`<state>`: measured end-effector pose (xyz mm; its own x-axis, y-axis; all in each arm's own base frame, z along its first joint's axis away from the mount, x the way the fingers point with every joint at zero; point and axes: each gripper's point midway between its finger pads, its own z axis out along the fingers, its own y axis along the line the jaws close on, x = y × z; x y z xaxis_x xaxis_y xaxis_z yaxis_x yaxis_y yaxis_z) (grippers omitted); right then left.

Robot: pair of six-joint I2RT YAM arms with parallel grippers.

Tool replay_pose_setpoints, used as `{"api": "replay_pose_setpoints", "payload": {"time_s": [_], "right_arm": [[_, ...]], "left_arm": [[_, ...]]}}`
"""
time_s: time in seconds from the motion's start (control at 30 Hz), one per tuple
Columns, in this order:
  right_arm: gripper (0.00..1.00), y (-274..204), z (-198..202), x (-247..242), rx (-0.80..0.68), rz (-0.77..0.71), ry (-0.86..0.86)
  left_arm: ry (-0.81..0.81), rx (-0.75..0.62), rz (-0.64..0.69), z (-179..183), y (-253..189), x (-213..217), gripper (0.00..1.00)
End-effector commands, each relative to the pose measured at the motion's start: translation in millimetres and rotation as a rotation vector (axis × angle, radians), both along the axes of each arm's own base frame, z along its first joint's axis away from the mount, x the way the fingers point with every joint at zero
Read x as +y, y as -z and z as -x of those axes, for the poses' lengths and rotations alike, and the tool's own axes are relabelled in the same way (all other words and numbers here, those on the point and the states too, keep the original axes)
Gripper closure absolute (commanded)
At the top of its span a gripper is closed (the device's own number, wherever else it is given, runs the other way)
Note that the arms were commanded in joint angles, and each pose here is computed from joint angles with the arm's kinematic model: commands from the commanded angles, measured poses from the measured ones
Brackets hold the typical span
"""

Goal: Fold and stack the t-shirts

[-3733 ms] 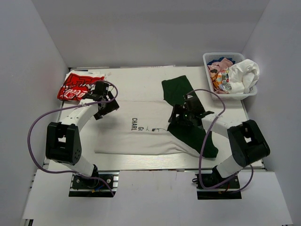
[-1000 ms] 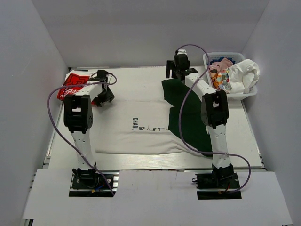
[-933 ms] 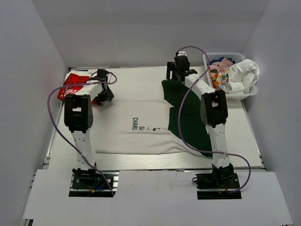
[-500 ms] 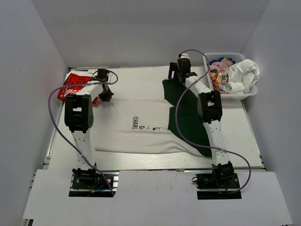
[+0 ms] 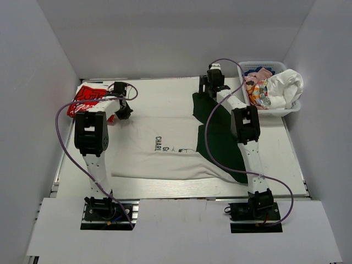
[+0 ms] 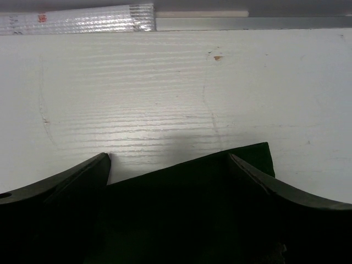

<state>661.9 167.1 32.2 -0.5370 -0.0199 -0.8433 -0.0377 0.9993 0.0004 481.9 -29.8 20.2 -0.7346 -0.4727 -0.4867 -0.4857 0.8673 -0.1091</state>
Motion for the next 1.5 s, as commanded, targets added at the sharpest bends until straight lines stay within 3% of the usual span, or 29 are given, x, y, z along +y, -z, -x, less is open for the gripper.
{"api": "replay_pose_setpoints", "payload": {"time_s": [0.0,0.07,0.13,0.17,0.23,0.3,0.37,0.4,0.53,0.63,0.77,0.83,0.87,0.9,0.93,1.0,1.33,1.37,1.47], "right_arm": [[0.10,-29,-4,-16,-0.018,0.061,0.015],[0.12,-15,6,-9,0.023,0.093,-0.045],[0.24,-3,18,4,0.072,0.088,-0.126],[0.39,6,31,14,0.119,0.089,-0.172],[0.56,10,39,26,0.140,0.073,-0.211],[0.67,15,50,37,0.175,0.066,-0.248],[0.84,11,60,43,0.192,0.034,-0.269],[0.99,8,63,47,0.190,0.022,-0.274],[1.00,-24,61,50,0.118,-0.042,-0.267],[1.00,-74,47,45,0.000,-0.033,-0.218],[1.00,-121,66,33,-0.096,-0.049,-0.183],[1.00,-131,102,25,-0.118,-0.083,-0.182],[1.00,-106,122,17,-0.065,-0.075,-0.176],[1.00,-134,141,10,-0.126,-0.104,-0.165],[1.00,-117,157,3,-0.086,-0.096,-0.150],[1.00,-152,177,-5,-0.145,-0.113,-0.143],[1.00,-149,309,-43,-0.066,-0.136,-0.079],[1.00,-133,322,-45,-0.022,-0.123,-0.086],[1.00,-139,351,-53,-0.013,-0.129,-0.077]], "left_arm": [[0.002,0.082,0.000,26,8,-1,1.00],[0.002,0.073,0.001,24,8,-1,1.00],[0.002,0.073,0.001,24,8,-1,1.00],[0.002,0.061,0.002,20,4,-1,1.00],[0.002,0.051,0.003,17,1,-1,1.00],[0.002,0.061,0.002,19,2,-1,1.00],[0.002,0.051,0.003,16,-1,-1,1.00],[0.002,0.042,0.004,15,-5,-2,1.00],[0.002,0.024,0.006,10,-9,-2,1.00],[-0.003,0.017,-0.005,8,-20,0,1.00],[0.026,-0.019,-0.012,14,-34,-3,1.00],[0.042,-0.044,-0.002,24,-44,-4,1.00],[0.042,-0.064,0.000,24,-48,-4,1.00],[0.054,-0.067,-0.007,33,-53,-3,1.00],[0.063,-0.073,-0.006,37,-57,-7,1.00],[0.072,-0.070,-0.012,45,-56,-5,1.00],[0.135,-0.125,-0.032,84,-77,-10,1.00],[0.159,-0.115,-0.042,92,-74,-12,1.00],[0.251,-0.204,-0.067,82,-92,-15,1.00]]}}
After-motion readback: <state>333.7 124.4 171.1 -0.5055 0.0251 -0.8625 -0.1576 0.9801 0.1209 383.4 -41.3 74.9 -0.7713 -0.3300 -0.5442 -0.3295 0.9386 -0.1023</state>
